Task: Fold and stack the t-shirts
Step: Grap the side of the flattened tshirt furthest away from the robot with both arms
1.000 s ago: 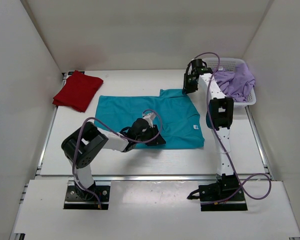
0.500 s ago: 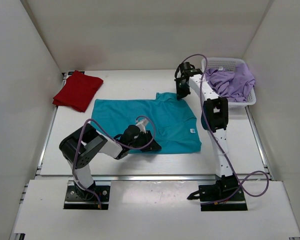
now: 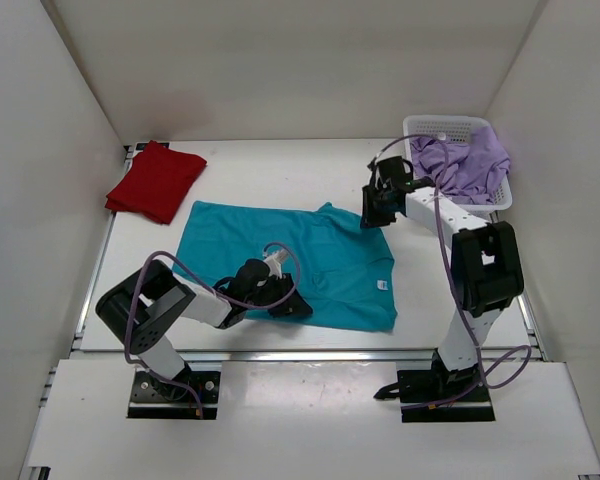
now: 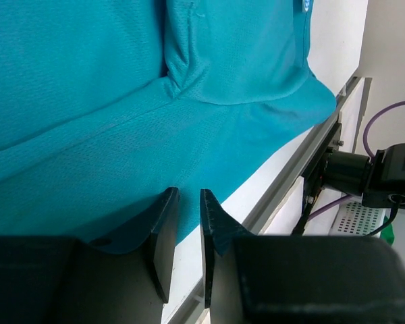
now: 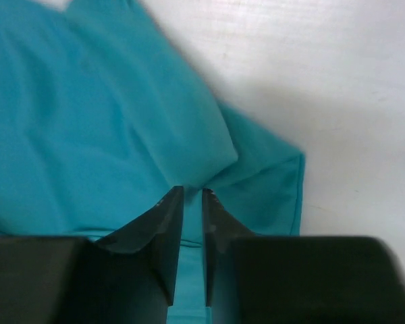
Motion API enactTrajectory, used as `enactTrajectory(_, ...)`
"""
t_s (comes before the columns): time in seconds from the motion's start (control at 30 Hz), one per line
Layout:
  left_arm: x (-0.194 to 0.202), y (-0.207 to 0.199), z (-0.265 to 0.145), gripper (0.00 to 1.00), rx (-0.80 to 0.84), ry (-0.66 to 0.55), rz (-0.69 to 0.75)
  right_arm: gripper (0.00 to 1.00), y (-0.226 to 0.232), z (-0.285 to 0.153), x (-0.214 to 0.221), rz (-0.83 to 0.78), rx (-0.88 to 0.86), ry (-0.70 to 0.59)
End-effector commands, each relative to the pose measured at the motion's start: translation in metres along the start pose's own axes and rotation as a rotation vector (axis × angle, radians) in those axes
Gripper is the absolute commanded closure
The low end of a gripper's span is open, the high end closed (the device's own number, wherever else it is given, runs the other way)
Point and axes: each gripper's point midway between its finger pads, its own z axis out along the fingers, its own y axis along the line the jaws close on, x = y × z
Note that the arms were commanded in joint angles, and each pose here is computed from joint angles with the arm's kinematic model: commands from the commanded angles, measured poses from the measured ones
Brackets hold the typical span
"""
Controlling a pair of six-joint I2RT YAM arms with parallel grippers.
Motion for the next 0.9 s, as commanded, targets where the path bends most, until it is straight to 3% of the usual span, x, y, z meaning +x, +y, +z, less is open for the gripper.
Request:
enactTrajectory(0.0,0.002,0.014,-0.009,0.69,-0.044,0.010,-0.002,0.82,0.003,0.023,0.028,0.018,-0.030,0.036)
enactTrajectory(0.03,0.001,0.016,-0.010,0.68,-0.049,0.008,-0.014,0.68,0.002,0.023,0.031,0.027,-0.041,0.035)
enactTrajectory(0.1,-0.002,0.017,-0.012,0.68,-0.050,0.006,-0.007,0.57,0.005,0.022,0.026,0.045,-0.080,0.021)
enactTrajectory(0.23,-0.009,0.018,-0.015,0.69,-0.063,-0.017,-0.007,0.54,-0.007,0.011,-0.014,0.085,-0.078,-0.104)
enactTrajectory(0.4,-0.017,0.015,-0.017,0.68,-0.060,-0.037,0.005,0.66,-0.016,0.019,-0.045,0.151,-0.104,-0.182)
enactTrajectory(0.77,-0.015,0.014,-0.017,0.69,-0.056,-0.035,0.001,0.71,0.002,0.053,-0.008,0.174,-0.186,-0.051)
enactTrajectory(0.87,-0.015,0.013,-0.016,0.68,-0.056,-0.037,0.000,0.99,0.005,0.054,-0.018,0.142,-0.169,-0.060)
